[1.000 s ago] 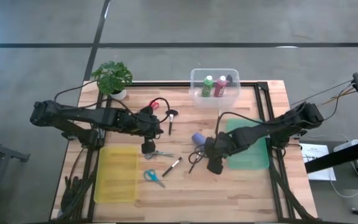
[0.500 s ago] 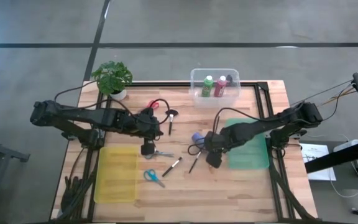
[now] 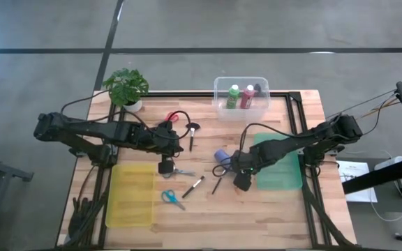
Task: Pick & Place Paint Supplies
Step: Put the blue paint bottle into the transparent bin
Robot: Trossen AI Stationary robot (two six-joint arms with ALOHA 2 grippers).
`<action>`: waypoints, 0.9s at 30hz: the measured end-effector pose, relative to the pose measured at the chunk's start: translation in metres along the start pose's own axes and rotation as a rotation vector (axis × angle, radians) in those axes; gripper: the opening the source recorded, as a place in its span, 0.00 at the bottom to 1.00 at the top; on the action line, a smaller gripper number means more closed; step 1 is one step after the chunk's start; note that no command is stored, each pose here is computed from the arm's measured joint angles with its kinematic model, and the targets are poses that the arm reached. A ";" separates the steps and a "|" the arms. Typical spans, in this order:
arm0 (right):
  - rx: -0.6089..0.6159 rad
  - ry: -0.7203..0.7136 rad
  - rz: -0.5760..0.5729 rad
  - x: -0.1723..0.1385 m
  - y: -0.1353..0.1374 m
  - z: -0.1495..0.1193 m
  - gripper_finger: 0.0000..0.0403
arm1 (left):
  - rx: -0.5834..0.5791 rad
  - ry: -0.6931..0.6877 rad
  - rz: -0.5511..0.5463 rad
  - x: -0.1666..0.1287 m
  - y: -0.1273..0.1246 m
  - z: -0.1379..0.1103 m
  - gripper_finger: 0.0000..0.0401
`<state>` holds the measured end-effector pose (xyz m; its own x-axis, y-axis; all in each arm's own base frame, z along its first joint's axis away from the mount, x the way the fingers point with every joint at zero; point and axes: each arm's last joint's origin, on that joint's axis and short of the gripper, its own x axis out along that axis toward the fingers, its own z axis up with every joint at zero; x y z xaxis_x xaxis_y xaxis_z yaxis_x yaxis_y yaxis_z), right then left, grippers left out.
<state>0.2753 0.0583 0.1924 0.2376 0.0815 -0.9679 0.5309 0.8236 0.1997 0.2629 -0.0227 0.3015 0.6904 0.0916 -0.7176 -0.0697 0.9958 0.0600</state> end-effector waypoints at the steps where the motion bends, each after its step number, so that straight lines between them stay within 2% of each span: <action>1: 0.000 -0.002 0.002 0.000 0.000 0.000 0.55 | 0.000 0.000 0.000 0.000 0.000 0.000 0.04; 11: -0.023 0.012 0.016 0.020 0.005 0.005 0.55 | 0.004 -0.004 0.000 0.000 0.000 0.000 0.04; 18: -0.026 0.070 -0.021 0.042 0.005 0.006 0.55 | 0.005 -0.007 -0.001 0.000 0.000 0.001 0.04; 27: 0.022 0.042 0.066 0.029 0.014 0.016 0.55 | 0.002 -0.007 -0.001 0.000 0.000 0.001 0.04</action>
<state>0.3025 0.0635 0.1694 0.2388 0.1595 -0.9579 0.5330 0.8030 0.2666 0.2634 -0.0227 0.3020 0.6954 0.0911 -0.7129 -0.0682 0.9958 0.0607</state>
